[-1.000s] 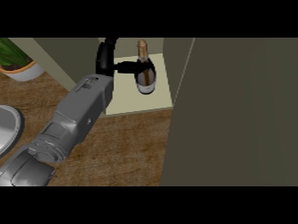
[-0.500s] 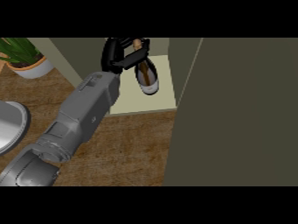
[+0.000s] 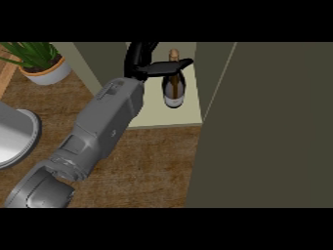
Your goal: Pick up the wine, place it into the cabinet and close the cabinet
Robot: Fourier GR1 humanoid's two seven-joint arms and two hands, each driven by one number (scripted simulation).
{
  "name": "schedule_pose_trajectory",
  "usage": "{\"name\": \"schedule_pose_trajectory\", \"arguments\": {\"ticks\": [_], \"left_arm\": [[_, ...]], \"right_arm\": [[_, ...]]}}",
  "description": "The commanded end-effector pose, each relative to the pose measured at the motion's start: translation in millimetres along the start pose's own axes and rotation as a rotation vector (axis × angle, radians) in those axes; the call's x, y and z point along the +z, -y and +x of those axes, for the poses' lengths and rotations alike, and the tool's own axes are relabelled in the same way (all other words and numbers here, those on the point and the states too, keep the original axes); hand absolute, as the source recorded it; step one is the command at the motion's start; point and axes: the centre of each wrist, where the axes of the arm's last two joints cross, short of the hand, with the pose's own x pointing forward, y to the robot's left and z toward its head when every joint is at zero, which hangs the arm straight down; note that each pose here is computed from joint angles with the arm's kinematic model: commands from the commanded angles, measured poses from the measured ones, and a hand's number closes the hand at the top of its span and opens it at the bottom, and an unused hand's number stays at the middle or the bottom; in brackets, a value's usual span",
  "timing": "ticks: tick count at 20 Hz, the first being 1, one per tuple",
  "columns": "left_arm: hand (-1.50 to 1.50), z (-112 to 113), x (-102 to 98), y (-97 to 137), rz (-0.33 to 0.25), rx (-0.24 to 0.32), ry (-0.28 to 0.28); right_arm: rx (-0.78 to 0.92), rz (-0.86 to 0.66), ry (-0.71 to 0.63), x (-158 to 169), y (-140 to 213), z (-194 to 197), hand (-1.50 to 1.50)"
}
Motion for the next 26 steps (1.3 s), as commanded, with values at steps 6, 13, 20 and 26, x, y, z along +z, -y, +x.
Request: {"name": "schedule_pose_trajectory", "arguments": {"ticks": [6, 13, 20, 26], "left_arm": [[-1.5, -6, 10, 4, -0.055, 0.061, -0.011], [-1.5, -23, 35, -2, -0.128, 0.153, -0.026], [-1.5, -37, 78, 4, -0.146, 0.247, -0.07], [-1.5, -50, 126, 1, -0.128, 0.243, -0.076]], "right_arm": [[-0.09, -0.012, 0.003, 11, 4, 47, -1.5], [-0.093, -0.055, -0.015, 12, 5, 48, -1.5], [-0.092, -0.059, -0.003, 9, 4, 43, -1.5], [-0.07, -0.064, -0.018, 12, 6, 48, -1.5]]}}
